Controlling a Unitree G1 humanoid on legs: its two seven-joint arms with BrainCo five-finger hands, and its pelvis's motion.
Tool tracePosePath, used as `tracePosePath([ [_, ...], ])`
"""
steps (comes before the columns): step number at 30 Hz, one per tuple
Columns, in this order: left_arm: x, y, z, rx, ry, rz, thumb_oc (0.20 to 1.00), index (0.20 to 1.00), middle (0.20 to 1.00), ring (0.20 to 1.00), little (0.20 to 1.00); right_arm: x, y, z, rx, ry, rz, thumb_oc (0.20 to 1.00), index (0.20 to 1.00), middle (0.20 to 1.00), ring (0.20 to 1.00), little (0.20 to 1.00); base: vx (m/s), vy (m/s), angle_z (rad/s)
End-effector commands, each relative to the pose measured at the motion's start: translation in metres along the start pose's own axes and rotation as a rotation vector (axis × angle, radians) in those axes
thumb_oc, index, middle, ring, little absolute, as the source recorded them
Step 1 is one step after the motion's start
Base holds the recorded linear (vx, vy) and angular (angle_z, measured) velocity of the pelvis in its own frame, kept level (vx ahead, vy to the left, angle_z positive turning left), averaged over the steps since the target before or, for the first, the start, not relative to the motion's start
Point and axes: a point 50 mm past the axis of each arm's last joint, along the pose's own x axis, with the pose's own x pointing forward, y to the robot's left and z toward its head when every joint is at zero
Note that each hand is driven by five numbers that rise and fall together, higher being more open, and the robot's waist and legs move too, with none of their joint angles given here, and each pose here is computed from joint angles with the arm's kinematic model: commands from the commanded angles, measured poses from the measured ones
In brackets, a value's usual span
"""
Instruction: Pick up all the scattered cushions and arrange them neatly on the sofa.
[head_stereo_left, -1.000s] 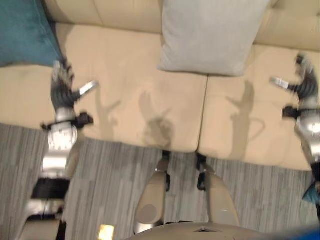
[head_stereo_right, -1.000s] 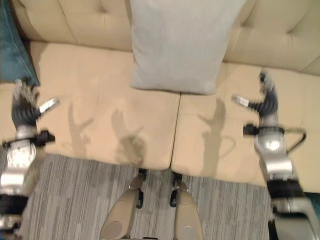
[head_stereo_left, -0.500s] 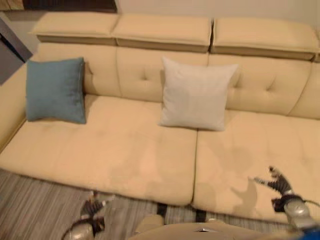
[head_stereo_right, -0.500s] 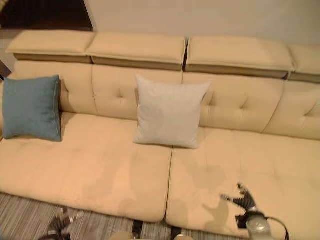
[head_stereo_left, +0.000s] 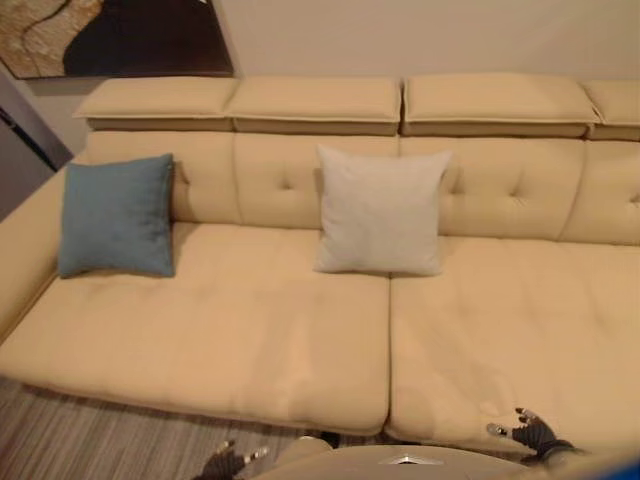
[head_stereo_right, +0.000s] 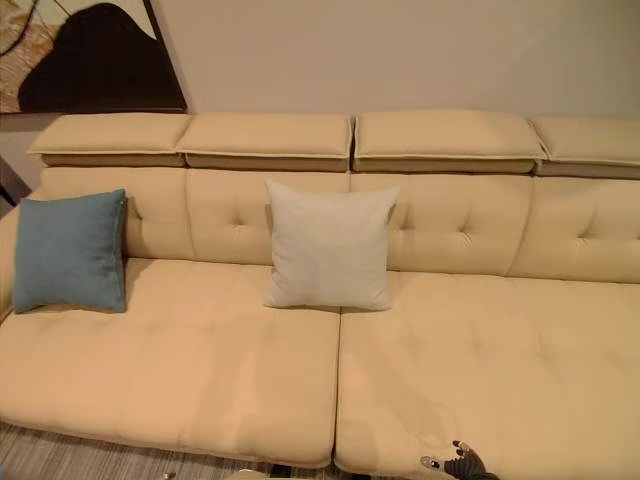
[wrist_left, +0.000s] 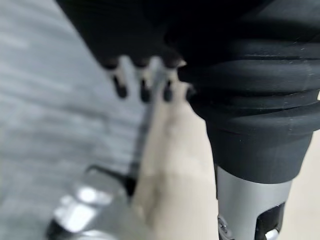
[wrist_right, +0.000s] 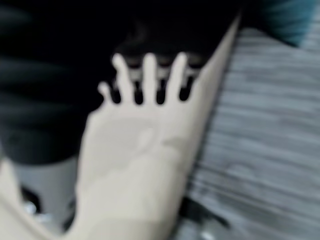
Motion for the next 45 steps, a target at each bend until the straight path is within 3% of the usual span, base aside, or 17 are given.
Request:
tracePosePath([
  [1,0.003,0.016,0.016,0.077,-0.044,0.044,1.0,1.0,1.0,1.0,1.0,0.005,-0.002,0.03,-0.078,-0.082,0.003,1.0,1.0,1.0,1.0,1.0,-0.27,0.172,-0.56],
  [6,0.006,0.02,0.038,0.125,-0.102,0.061,1.0,1.0,1.0,1.0,1.0,0.007,0.003,0.044,-0.154,-0.107,0.009,1.0,1.0,1.0,1.0,1.0,-0.3,0.122,-0.99],
  [13,0.006,0.015,0.025,0.156,-0.051,0.028,1.0,1.0,1.0,1.0,1.0,0.007,0.011,0.043,-0.148,-0.108,0.04,1.0,1.0,1.0,1.0,1.0,-0.16,0.01,-0.8],
  [25,0.009,-0.025,0.053,0.205,-0.149,-0.075,1.0,1.0,1.0,1.0,1.0,0.007,0.011,0.043,-0.063,-0.1,0.022,1.0,1.0,1.0,1.0,1.0,-0.15,-0.113,-0.33],
  [45,0.009,-0.029,0.052,0.242,-0.138,-0.077,1.0,1.0,1.0,1.0,1.0,0.007,0.028,0.045,-0.026,-0.103,0.05,1.0,1.0,1.0,1.0,1.0,-0.14,0.059,-0.92],
])
